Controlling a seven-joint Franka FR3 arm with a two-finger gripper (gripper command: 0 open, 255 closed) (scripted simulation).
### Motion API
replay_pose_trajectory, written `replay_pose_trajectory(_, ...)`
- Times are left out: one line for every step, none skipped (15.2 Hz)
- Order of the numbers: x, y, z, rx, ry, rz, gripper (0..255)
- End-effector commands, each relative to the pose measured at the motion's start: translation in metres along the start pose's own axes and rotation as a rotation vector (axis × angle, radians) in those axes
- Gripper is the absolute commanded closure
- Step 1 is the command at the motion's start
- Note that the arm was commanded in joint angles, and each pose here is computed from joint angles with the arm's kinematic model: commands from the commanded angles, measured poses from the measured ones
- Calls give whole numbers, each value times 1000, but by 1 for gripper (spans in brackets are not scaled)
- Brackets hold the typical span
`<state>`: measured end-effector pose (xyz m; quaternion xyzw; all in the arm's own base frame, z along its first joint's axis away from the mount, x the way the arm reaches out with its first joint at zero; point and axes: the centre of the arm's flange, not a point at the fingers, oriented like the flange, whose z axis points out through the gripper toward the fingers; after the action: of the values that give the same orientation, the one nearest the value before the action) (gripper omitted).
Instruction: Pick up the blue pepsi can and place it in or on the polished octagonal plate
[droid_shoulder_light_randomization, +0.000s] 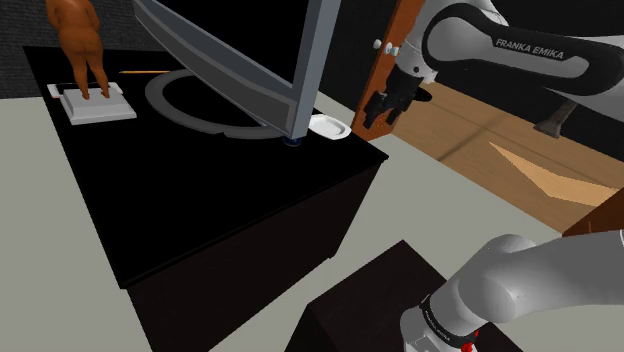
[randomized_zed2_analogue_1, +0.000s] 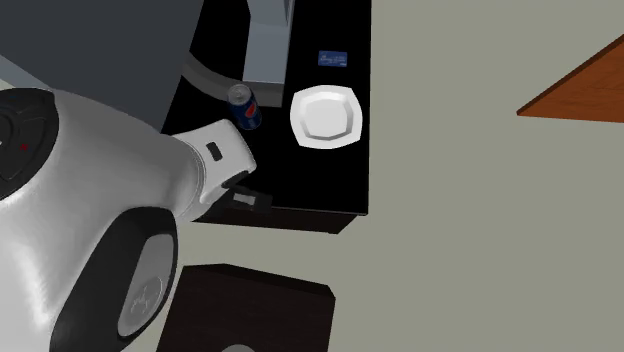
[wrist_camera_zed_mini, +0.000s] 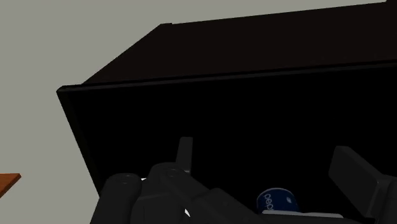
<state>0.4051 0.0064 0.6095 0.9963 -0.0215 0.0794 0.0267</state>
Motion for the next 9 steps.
replay_pose_trajectory(24,-7,11,15,-3,9,0)
replay_pose_trajectory(35,-11,17,22,-4,13,0)
replay_pose_trajectory(46,-15,22,30,-6,18,0)
replay_pose_trajectory(57,-20,27,37,-8,22,0)
replay_pose_trajectory(68,-24,33,44,-10,26,0)
replay_pose_trajectory(79,-28,38,52,-11,31,0)
replay_pose_trajectory(90,-32,44,59,-13,35,0)
replay_pose_trajectory(101,-37,49,66,-15,39,0)
replay_pose_trajectory(112,-41,55,74,-16,44,0)
